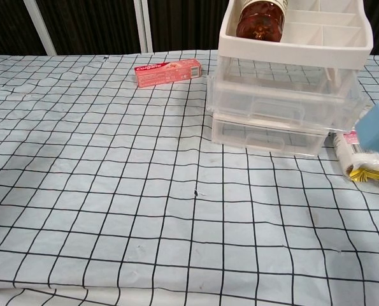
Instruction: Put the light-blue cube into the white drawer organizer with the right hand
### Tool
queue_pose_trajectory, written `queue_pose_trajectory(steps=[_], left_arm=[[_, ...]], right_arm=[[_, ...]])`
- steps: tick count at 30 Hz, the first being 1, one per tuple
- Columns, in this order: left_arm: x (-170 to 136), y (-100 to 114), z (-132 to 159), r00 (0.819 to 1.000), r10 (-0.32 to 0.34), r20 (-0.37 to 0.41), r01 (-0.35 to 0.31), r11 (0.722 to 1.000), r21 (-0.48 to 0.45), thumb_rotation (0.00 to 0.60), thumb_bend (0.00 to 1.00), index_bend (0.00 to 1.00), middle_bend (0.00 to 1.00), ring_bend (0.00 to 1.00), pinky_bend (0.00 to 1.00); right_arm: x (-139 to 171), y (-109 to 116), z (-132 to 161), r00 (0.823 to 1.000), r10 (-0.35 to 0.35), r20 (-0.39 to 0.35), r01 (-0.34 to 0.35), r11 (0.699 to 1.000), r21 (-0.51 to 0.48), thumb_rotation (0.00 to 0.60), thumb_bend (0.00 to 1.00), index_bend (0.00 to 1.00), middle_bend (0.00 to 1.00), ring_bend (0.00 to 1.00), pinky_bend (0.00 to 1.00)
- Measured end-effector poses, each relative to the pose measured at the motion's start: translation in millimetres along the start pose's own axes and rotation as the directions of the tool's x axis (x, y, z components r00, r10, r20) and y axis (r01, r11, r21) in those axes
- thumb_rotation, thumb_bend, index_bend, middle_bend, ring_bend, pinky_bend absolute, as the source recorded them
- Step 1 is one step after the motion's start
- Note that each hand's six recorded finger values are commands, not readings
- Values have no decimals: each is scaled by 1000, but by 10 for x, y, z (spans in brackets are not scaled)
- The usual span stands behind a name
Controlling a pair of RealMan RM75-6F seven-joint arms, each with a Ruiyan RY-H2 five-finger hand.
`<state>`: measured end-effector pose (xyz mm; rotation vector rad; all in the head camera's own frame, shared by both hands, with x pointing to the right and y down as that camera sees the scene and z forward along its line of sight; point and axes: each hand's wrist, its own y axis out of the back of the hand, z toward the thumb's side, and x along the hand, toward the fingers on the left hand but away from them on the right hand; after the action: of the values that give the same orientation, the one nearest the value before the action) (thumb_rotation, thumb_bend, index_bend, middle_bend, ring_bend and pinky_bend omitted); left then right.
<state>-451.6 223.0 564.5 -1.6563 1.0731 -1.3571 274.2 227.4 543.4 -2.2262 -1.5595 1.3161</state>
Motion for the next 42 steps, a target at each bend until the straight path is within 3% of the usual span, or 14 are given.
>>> queue_pose_trajectory(steps=[5,10,25,32,42], left_arm=[[1,1,0,1000,1,1,-1,1000,2,600,22,0,0,0,0],[25,38,-16,1000,19,-1,-19,1000,3,600,22,0,0,0,0],[61,90,-54,999,41,-10,-42,999,-12,600,22,0,0,0,0],[49,70,-45,999,32,-7,-32,999,-11,600,22,0,0,0,0],[46,64,-45,1000,29,-8,-29,1000,-10,600,22,0,0,0,0]], right_arm=[[-96,198,259,997,-50,-63,48,998,-36,600,430,609,830,876,751],[-276,238,290,997,-63,-43,61,997,-50,600,430,609,830,876,751],[-867,4,294,995,-90,42,90,996,-9,600,382,606,830,876,751],[-904,-52,264,994,-97,58,97,995,-6,600,260,407,829,876,751],[-901,-77,310,993,-108,38,108,994,-10,600,194,206,829,876,751]])
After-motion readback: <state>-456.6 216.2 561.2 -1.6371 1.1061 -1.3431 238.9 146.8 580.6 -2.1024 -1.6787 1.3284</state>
